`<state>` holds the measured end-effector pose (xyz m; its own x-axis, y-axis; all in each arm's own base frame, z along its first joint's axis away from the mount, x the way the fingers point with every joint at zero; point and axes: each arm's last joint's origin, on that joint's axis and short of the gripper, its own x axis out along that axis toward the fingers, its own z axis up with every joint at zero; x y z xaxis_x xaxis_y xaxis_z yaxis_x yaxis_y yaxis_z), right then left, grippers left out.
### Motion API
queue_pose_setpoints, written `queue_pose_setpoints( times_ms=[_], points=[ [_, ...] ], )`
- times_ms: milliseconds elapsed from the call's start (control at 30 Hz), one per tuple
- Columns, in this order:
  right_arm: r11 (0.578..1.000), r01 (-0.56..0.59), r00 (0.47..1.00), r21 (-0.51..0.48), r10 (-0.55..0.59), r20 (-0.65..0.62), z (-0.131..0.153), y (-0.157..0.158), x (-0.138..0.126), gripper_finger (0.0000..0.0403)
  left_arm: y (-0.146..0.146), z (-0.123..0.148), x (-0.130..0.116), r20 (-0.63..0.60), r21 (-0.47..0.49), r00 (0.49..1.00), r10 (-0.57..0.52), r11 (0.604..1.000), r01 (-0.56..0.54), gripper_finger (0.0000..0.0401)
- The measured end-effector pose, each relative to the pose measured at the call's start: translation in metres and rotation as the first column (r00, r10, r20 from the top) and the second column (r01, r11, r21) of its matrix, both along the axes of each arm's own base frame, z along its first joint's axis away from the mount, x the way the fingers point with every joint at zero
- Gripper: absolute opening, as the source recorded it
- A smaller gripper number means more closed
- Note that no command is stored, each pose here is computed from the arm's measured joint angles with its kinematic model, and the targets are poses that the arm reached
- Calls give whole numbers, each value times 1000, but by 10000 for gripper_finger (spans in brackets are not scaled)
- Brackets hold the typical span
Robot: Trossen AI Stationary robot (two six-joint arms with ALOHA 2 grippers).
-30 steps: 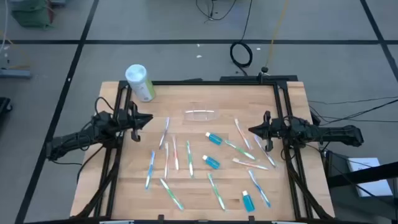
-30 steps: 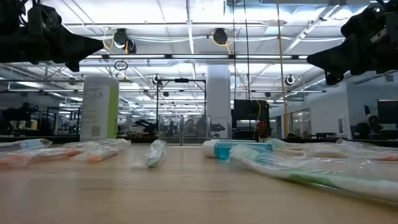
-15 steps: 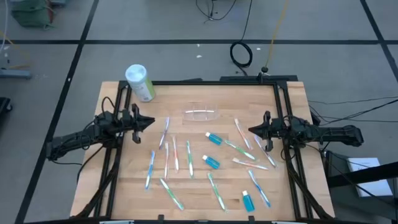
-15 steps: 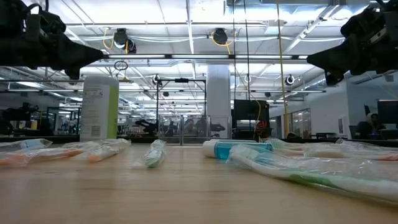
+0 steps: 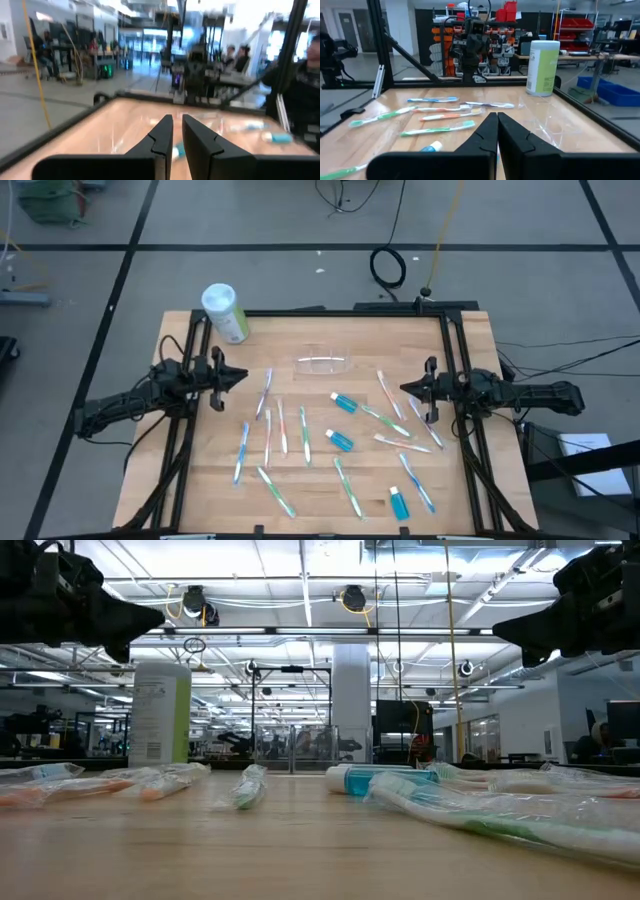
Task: Pick & Place toothbrushing station
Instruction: Put the purple toothbrush to the left of the transparent organizer
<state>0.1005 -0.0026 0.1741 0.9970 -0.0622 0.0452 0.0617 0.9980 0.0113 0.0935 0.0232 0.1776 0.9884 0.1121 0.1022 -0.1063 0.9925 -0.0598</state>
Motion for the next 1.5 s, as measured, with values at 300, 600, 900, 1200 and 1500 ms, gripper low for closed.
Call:
queue_pose_setpoints(
  times_ms=[300,600,900,1200,1500],
  points=[
    [1000,-1,1000,15,1,18,2,0,0,0,2,2,4,-127,-71,992,15,997,-24,47],
    [998,6,998,-60,-3,57,6,0,0,0,14,26,26,-412,-182,897,158,951,-251,47],
    [966,26,999,-257,-15,46,6,0,0,0,29,8,67,-646,-371,748,156,792,-485,47],
    [943,36,999,-331,-23,42,6,0,0,0,33,-16,92,-781,-405,619,81,689,-601,47],
    [905,43,999,-424,-30,37,6,0,0,0,38,-33,102,-832,-387,546,101,601,-700,47]
  ],
)
